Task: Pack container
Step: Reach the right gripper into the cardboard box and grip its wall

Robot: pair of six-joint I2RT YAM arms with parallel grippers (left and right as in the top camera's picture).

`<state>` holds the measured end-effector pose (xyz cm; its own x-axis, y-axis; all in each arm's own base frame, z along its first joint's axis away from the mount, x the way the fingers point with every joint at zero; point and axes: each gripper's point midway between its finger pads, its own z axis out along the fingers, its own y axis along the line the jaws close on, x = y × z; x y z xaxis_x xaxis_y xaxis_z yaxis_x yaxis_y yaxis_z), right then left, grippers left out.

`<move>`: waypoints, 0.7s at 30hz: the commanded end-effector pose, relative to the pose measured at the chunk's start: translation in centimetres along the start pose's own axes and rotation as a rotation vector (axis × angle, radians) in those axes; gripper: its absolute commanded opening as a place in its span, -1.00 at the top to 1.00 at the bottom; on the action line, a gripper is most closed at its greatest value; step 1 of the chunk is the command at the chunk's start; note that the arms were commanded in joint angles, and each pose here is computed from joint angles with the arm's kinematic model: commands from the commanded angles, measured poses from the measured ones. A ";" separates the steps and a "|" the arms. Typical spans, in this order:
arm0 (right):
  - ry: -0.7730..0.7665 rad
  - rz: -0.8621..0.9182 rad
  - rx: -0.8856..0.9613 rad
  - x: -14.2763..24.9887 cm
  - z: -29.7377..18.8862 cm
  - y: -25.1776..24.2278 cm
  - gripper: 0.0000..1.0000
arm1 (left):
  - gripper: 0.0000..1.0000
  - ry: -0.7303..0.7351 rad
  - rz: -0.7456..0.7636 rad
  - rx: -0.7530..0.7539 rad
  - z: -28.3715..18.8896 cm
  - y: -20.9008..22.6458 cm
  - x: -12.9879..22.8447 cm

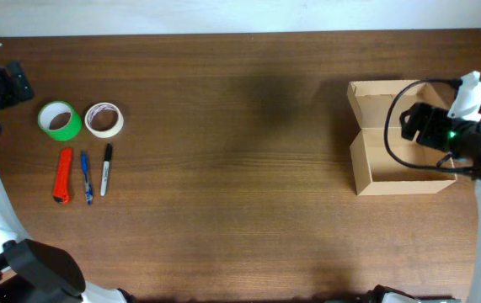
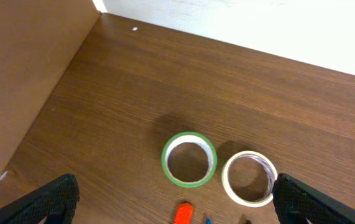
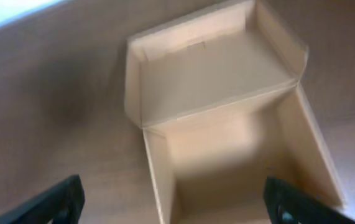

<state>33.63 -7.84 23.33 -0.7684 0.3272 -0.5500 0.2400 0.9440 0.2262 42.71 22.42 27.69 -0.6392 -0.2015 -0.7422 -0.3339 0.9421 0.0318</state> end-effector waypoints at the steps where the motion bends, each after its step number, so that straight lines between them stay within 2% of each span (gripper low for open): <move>1: 0.085 0.048 0.036 1.3 0.9 -0.9 -0.94 | -0.99 -0.005 0.012 -0.036 -0.1 0.9 -0.5; 4: 0.184 0.083 0.038 3.1 2.0 -1.2 -0.91 | -0.99 -0.004 0.012 -0.036 -0.1 0.9 -0.4; 9: 0.326 0.112 -0.011 5.5 3.6 -0.4 -0.68 | -0.99 -0.005 0.012 -0.036 -0.1 0.9 -0.5; 13: 0.432 0.099 -0.020 7.5 4.6 0.5 -0.61 | -0.99 -0.005 0.012 -0.036 -0.1 0.9 -0.5; 18: 0.498 0.007 -0.031 8.8 6.0 2.7 -0.57 | -0.99 -0.005 0.012 -0.036 -0.1 0.9 -0.5; 21: 0.518 -0.063 0.022 9.2 7.3 2.8 -0.57 | -0.99 -0.005 0.012 -0.036 -0.1 0.9 -0.5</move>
<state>30.85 -2.14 13.74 -0.9584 0.2720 -0.0863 0.2438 0.9376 0.2480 42.54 22.76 27.74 -0.6409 -0.2021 -0.7405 -0.3490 0.9360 0.0466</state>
